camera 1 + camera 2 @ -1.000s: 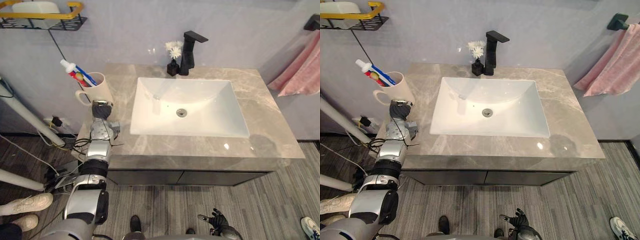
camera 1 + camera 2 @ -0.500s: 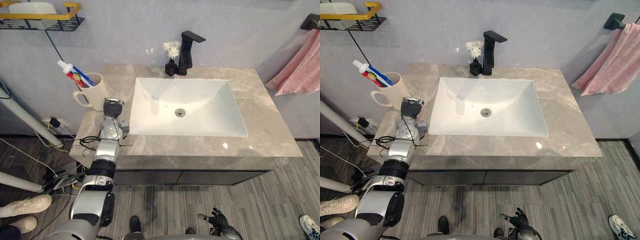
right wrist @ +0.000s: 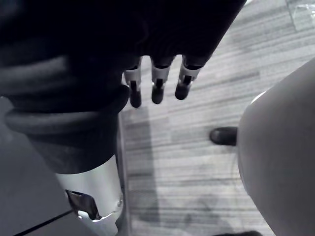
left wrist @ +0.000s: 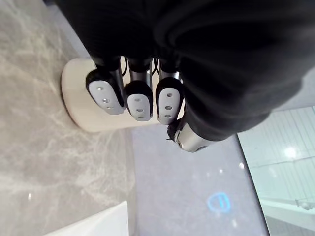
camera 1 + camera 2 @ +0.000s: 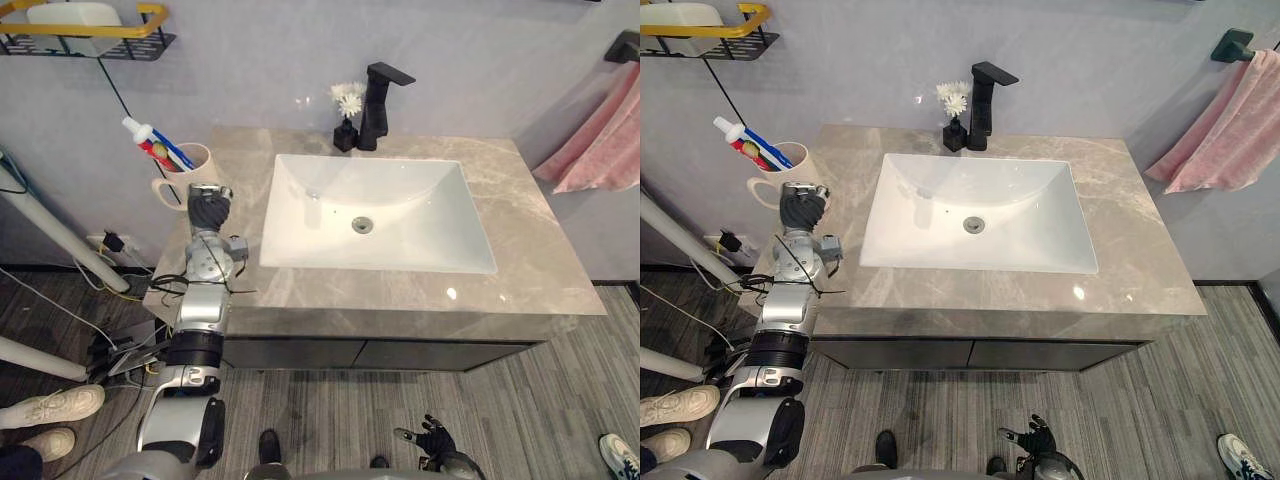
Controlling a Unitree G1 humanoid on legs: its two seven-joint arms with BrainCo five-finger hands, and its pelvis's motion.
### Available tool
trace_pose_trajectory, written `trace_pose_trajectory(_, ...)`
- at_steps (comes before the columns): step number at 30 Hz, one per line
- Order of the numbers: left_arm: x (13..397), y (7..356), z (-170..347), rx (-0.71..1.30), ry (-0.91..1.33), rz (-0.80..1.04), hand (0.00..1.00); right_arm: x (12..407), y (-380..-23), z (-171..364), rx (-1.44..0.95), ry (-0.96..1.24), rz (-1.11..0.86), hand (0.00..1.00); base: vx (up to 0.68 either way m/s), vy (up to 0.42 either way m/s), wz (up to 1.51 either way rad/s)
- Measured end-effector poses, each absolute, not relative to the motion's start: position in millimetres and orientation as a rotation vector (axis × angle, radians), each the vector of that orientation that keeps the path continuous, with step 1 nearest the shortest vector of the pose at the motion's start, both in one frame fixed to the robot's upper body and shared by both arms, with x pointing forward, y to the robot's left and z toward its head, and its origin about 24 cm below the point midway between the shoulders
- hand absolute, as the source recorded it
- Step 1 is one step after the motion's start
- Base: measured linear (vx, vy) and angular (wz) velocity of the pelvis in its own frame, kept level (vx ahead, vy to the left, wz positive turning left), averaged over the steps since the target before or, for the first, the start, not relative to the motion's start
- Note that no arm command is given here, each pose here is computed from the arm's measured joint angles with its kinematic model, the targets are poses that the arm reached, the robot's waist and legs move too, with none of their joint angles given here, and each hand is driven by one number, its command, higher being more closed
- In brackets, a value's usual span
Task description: Organize washtable
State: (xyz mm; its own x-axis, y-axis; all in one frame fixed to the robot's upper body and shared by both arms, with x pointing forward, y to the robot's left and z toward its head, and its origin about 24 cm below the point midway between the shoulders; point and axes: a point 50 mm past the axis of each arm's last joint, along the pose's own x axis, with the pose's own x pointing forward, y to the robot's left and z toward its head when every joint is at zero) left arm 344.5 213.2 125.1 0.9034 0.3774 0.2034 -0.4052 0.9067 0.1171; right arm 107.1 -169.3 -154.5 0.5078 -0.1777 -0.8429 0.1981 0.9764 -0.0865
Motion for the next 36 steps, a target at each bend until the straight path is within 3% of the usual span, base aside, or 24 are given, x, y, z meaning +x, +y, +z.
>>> trace_pose_trajectory(9,341,230,131,0.207,-0.197,0.459,1.0,107,-170,-154,0.02,1.003,-0.226,0.0,-0.04,0.0,-0.02)
trace_pose_trajectory(18,340,264,113,0.275,-0.079,0.534,1.0,108,-169,-154,0.021,1.002,-0.225,0.0,0.0,-0.001,-0.02)
trace_pose_trajectory(36,358,273,128,0.312,-0.053,0.535,1.0,114,-169,-152,0.018,0.989,-0.22,0.0,0.0,0.0,0.01)
